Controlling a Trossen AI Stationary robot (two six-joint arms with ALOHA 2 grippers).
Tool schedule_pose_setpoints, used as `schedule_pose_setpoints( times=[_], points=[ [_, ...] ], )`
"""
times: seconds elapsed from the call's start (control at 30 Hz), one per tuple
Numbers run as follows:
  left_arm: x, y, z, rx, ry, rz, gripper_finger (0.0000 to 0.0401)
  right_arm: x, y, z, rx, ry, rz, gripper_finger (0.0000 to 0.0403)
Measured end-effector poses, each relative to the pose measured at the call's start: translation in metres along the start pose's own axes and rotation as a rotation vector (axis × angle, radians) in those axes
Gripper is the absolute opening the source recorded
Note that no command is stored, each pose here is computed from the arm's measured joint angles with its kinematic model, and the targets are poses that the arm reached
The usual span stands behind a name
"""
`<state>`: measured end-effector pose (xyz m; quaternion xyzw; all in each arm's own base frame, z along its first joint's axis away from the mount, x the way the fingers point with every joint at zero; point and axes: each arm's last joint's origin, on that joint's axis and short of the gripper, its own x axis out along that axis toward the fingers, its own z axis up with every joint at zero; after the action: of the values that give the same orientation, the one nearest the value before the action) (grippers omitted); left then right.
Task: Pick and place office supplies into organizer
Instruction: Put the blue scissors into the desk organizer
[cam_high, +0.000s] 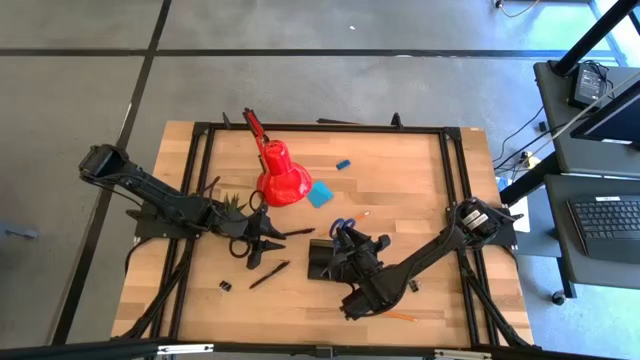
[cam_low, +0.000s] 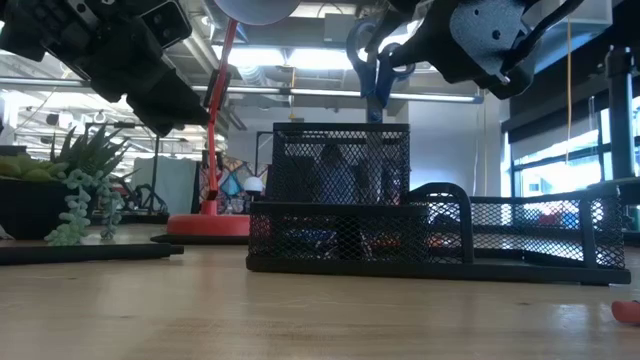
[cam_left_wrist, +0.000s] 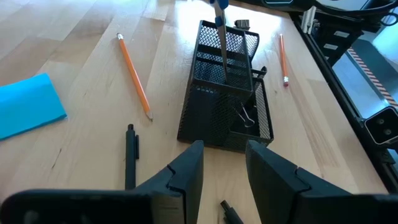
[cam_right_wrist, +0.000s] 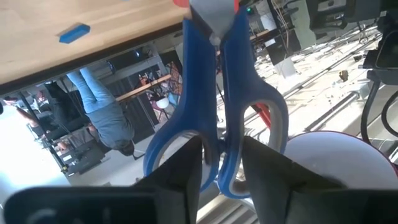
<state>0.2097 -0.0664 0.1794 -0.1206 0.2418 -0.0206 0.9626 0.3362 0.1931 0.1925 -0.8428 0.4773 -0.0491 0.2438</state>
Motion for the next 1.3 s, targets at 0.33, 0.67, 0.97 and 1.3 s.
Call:
schedule_pose_setpoints(
  times=[0.33, 0.67, 0.97, 1.3],
  points=[
    [0.0, 0.0, 0.0, 0.0, 0.0, 0.0, 0.0114, 0.0, 0.0, 0.0, 0.055, -0.002, 0.0, 0.0117],
    [0.0, 0.0, 0.001, 0.008, -0.016, 0.022, 0.0114, 0.0, 0.0, 0.0, 0.057, -0.001, -0.001, 0.0117],
    [-0.002, -0.005, 0.021, -0.026, -0.23, -0.003, 0.0114, 0.0, 0.0, 0.0, 0.058, 0.0, -0.001, 0.0117],
    [0.007, 0.004, 0.03, 0.007, -0.319, -0.018, 0.0131, 0.0, 0.0, 0.0, 0.058, 0.001, -0.002, 0.0117]
  ],
)
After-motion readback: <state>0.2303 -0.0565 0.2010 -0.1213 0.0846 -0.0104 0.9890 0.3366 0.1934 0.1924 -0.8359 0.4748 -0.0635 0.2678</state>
